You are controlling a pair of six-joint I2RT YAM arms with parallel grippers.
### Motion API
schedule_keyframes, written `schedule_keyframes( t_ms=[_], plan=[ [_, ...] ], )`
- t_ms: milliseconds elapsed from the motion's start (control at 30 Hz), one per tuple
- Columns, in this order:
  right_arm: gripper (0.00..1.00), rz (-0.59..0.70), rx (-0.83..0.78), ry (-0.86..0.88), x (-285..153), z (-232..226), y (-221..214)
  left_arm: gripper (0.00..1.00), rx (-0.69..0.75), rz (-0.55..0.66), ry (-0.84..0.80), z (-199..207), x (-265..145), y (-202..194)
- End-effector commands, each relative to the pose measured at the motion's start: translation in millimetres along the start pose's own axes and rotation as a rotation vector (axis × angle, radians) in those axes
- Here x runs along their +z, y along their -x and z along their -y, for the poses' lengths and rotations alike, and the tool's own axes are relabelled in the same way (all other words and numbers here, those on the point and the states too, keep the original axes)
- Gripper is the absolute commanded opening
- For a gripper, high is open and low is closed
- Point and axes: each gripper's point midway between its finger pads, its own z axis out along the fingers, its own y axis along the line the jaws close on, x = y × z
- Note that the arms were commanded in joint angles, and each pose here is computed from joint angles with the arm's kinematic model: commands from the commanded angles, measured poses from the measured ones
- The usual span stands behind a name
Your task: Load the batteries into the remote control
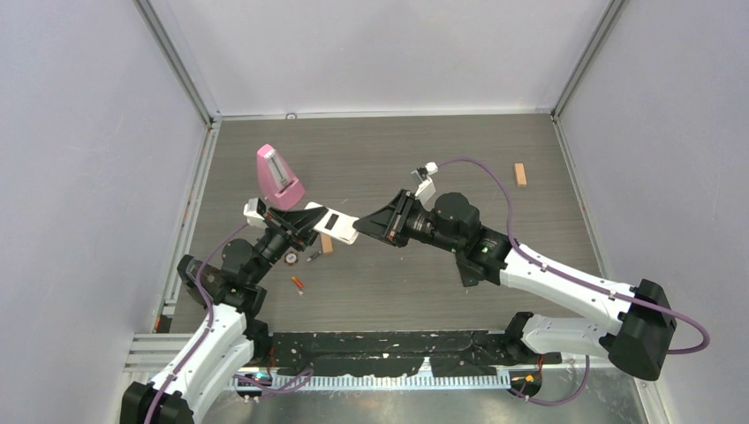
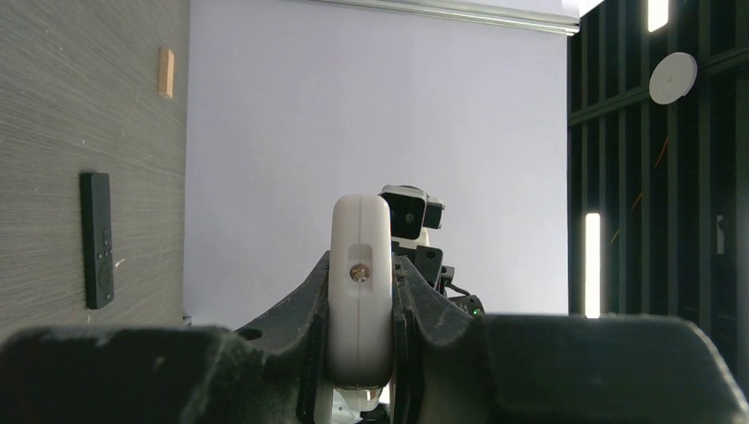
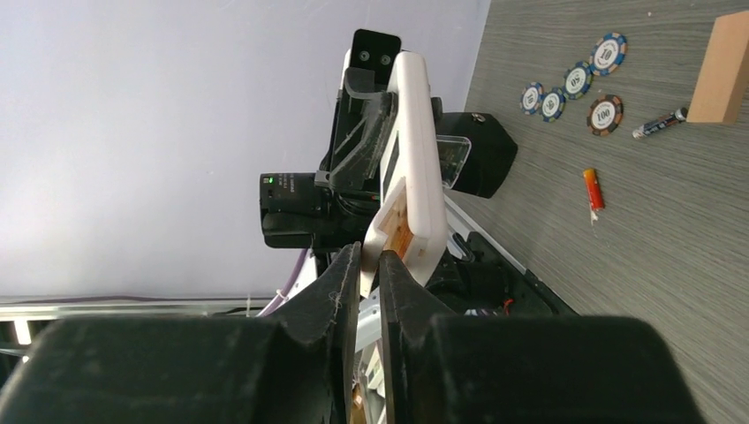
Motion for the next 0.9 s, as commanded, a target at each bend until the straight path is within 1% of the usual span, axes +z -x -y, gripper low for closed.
schedule_keyframes(
  t_ms=[0,200,467,533,733,867],
  plan=[
    [0.19,0.026,-0.03,-0.004,-7.4,-6.8,5.2,0.0,0.059,-0.013,-0.128,43.9,1.6,-6.0],
    [0.26,0.028,-0.029,-0.018,-10.0,-7.3,5.8,0.0,0.06,-0.008,-0.118,40.0,2.8,-4.4],
    [0.41,0.036,-0.029,-0.01,-15.5,-13.1,7.7,0.0,0.063,-0.004,-0.109,36.8,2.9,-3.3],
    [0.46,0.035,-0.029,-0.012,-16.9,-13.5,7.5,0.0,0.066,-0.003,-0.106,35.5,2.9,-3.2],
    [0.68,0.024,-0.035,-0.023,-16.6,-13.0,6.0,0.0,0.072,-0.007,-0.106,35.7,2.5,-4.1],
    [0.73,-0.002,-0.036,-0.039,-9.4,-9.2,2.6,0.0,0.074,-0.007,-0.106,35.3,1.8,-4.3]
  ],
)
